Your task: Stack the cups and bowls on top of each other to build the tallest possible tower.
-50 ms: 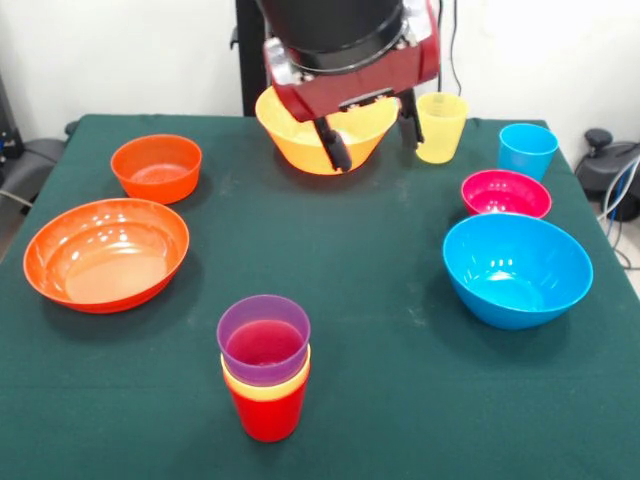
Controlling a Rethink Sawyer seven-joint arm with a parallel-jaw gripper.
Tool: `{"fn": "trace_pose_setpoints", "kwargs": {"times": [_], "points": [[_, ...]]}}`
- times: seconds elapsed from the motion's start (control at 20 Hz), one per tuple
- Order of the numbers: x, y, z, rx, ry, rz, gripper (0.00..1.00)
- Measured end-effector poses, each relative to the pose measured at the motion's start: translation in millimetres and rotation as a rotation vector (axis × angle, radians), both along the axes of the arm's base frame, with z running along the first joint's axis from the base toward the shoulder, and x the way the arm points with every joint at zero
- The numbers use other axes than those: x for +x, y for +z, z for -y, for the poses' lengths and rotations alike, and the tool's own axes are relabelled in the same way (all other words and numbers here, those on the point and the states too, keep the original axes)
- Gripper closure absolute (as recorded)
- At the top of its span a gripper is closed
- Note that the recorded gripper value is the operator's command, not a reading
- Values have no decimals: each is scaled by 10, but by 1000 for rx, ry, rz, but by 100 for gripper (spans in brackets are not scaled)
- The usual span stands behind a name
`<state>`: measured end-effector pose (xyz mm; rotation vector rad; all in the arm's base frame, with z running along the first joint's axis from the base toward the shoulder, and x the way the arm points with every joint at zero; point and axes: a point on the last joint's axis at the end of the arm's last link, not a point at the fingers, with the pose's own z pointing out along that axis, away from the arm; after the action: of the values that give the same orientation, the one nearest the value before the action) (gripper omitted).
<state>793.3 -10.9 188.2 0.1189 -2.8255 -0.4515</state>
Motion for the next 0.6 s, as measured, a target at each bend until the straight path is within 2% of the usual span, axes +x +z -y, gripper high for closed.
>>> {"fn": "trace_pose_setpoints", "kwargs": {"times": [0.25, 0.6], "points": [[-264, -204, -241, -23, -1, -32, 0], [-549, -407, -563, -1, -37, -84, 0]]}}
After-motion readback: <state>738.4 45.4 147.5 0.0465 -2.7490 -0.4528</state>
